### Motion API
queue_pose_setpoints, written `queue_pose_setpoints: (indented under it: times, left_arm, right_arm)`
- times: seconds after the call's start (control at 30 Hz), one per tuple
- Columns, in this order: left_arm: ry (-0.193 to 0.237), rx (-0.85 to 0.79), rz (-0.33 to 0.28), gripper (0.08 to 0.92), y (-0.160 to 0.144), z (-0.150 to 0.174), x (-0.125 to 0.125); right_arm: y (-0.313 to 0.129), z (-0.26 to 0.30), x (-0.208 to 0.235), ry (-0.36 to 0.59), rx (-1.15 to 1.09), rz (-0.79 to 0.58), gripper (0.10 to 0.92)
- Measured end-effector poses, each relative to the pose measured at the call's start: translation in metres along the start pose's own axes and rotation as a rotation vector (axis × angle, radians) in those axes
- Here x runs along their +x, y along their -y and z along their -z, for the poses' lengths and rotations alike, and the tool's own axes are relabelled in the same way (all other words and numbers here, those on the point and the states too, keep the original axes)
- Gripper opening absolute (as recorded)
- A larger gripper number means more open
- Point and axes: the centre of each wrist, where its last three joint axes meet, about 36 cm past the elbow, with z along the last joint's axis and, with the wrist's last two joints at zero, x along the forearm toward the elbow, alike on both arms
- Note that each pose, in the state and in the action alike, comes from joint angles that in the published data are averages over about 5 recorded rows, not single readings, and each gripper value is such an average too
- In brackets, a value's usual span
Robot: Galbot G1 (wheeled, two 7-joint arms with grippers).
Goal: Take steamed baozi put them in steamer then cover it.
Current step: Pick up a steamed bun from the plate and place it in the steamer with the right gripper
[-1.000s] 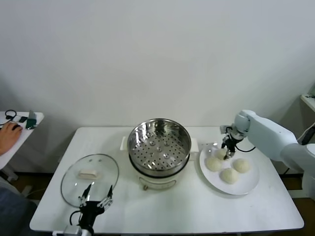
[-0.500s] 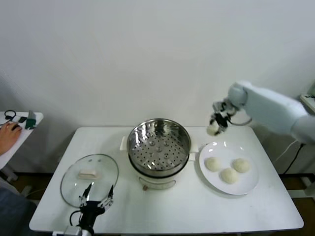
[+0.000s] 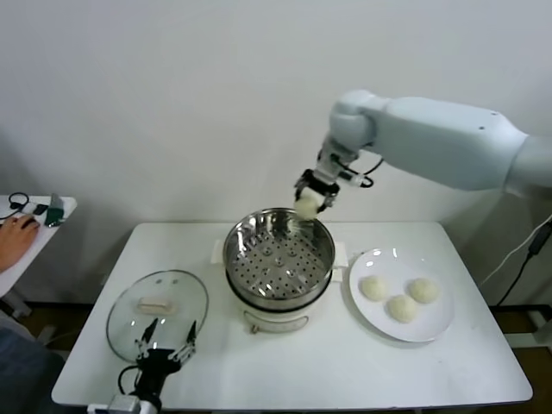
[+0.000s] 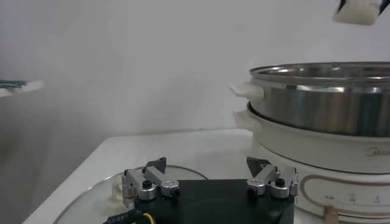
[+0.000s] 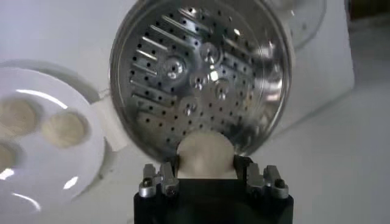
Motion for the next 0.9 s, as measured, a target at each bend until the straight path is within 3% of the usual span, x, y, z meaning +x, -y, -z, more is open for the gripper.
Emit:
queue_pose_setpoints:
  times: [0.3,0.77,0.9]
  left_arm:
    - [0.007,-0.001,0.002,0.823,-0.001,0.002,-0.001]
    - [0.004,0.0,0.004,0.823,-0.002,0.0,-0.006]
    - [0.002,0.001,0.005,0.823,-0.002,0.0,-0.006]
  right_arm:
    - [0.019,0.015,-0.059,0.032,0.204,0.037,0.611]
    - [0.027,0.006,-0.125,0.054,0.272,0.039,0.613]
    - [0.029,0.0,-0.132,0.058,0.264,0.034,0.67]
